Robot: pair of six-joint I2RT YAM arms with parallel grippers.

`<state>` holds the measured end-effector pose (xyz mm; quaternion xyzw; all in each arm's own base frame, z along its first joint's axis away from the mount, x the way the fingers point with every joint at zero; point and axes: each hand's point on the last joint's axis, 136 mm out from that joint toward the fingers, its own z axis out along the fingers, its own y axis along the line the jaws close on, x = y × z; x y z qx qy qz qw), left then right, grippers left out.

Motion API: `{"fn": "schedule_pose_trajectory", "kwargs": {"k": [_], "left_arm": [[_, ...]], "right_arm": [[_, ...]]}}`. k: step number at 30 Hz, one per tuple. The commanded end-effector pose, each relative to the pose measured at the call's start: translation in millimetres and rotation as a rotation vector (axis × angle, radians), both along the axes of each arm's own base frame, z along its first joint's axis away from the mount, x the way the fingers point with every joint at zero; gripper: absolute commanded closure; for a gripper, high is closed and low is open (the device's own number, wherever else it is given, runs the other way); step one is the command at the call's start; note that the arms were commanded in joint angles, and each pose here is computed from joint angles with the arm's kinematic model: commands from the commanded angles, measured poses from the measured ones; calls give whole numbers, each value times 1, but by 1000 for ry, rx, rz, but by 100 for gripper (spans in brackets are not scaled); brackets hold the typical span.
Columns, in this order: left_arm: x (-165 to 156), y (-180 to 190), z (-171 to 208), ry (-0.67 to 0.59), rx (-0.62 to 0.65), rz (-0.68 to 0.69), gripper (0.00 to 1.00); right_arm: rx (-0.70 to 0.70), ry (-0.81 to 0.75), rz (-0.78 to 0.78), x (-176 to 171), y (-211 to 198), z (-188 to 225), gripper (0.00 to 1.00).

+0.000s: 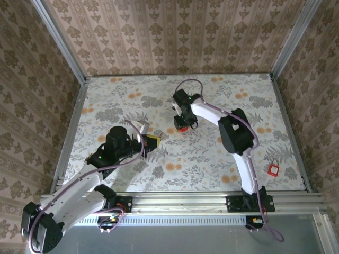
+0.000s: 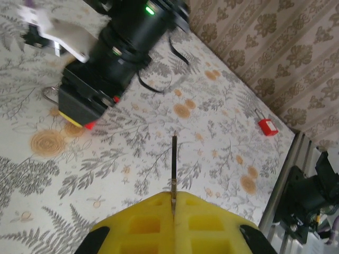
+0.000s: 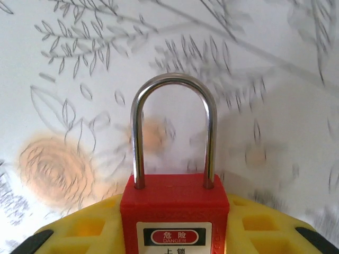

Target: Unlock with the key

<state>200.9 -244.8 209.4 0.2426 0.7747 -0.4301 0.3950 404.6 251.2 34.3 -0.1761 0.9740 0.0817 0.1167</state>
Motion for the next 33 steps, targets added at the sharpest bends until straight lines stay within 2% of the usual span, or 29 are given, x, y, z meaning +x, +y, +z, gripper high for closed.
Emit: {"fn": "schedule_pose_trajectory", "kwargs": {"k": [1, 5, 8, 12, 15, 23, 33], "left_arm": [[14, -9, 14, -59, -68, 49, 100], [22, -28, 23, -95, -85, 55, 100], [28, -42, 27, -118, -93, 51, 100], [35, -56, 30, -123, -90, 63, 100], [38, -63, 32, -137, -86, 78, 100], [40, -77, 32, -132, -78, 79, 100], [37, -85, 26, -109, -72, 55, 100]], "right_arm": [[325, -225, -245, 22, 2, 91, 85], [579, -352, -399, 9, -23, 156, 87], [748, -413, -432, -8, -22, 196, 88], [870, -479, -532, -28, -37, 228, 89], [959, -481, -600, -38, -44, 237, 89], [965, -466, -632, -64, -24, 232, 90], [973, -461, -645, -71, -19, 223, 90]]}}
